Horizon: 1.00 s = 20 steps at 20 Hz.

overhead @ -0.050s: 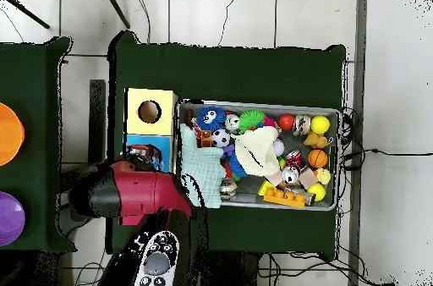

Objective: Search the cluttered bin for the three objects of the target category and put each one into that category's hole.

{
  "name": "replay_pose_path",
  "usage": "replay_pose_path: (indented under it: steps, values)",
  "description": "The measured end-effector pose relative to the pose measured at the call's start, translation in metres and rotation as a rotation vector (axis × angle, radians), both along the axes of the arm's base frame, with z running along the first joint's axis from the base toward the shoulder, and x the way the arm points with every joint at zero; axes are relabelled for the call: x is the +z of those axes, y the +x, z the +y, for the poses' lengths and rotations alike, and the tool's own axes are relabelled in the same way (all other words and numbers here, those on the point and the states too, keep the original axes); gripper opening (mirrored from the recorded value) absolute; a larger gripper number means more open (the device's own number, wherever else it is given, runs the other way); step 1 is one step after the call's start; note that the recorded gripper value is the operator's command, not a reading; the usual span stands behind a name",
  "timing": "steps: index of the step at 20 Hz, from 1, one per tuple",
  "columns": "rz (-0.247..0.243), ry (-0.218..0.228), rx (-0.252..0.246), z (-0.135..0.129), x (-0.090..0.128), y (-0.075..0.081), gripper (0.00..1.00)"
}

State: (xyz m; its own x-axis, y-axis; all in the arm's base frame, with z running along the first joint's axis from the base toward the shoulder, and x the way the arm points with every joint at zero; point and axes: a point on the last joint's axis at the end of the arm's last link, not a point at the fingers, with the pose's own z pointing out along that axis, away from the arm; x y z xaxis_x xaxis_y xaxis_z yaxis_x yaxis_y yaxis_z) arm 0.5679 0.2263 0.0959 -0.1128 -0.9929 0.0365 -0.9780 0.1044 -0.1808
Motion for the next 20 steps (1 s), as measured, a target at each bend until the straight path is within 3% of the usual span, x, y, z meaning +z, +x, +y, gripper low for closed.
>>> replay_pose_path:
  steps: [10,20]
  values:
    - [-0.019,-0.01,0.008,0.003,0.015,0.0,0.0]
    - [-0.019,-0.014,0.01,0.004,0.016,-0.001,0.0]
